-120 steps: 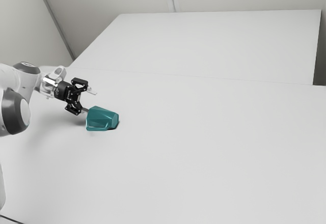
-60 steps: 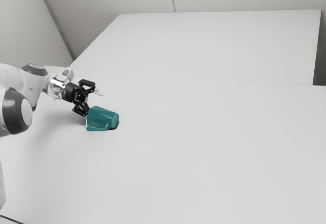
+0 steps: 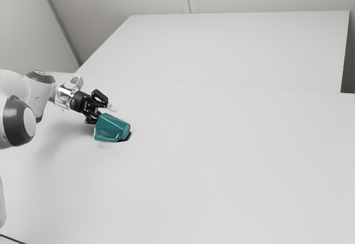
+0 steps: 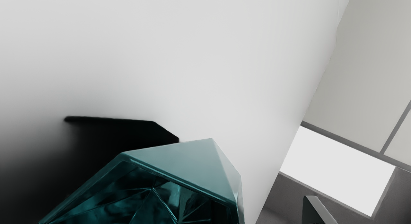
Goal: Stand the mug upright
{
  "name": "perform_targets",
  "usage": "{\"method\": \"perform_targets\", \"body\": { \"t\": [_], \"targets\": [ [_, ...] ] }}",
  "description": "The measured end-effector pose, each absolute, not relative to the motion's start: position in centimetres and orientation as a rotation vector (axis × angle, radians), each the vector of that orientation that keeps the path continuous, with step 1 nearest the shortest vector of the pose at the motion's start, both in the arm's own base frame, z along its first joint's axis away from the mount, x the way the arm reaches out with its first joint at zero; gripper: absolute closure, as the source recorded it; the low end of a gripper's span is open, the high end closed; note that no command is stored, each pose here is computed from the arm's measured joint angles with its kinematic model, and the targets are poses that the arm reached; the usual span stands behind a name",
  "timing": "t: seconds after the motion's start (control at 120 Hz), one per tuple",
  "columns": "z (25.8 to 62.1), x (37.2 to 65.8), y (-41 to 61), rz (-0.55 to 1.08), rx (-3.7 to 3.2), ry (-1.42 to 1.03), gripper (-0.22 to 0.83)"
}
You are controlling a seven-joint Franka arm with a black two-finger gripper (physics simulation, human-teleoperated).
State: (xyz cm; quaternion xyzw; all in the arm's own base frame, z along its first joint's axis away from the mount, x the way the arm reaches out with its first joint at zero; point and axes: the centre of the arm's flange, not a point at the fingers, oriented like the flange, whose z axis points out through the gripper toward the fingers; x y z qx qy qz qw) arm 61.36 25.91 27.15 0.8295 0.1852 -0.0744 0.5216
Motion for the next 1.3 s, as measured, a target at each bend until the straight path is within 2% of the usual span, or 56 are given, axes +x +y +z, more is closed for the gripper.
{"method": "perform_targets", "body": {
  "t": [0.183, 0.367, 0.842, 1.3],
  "targets": [
    [27.0, 61.2, 25.8, -0.189, 1.983, 0.455, 0.66],
    [26.9, 61.2, 25.7, -0.2, 1.979, 0.467, 0.74],
    [28.8, 61.9, 24.7, -0.19, 1.981, 0.449, 0.78],
    [37.5, 63.2, 19.9, -0.178, 2.165, 0.336, 0.79]
  ]
}}
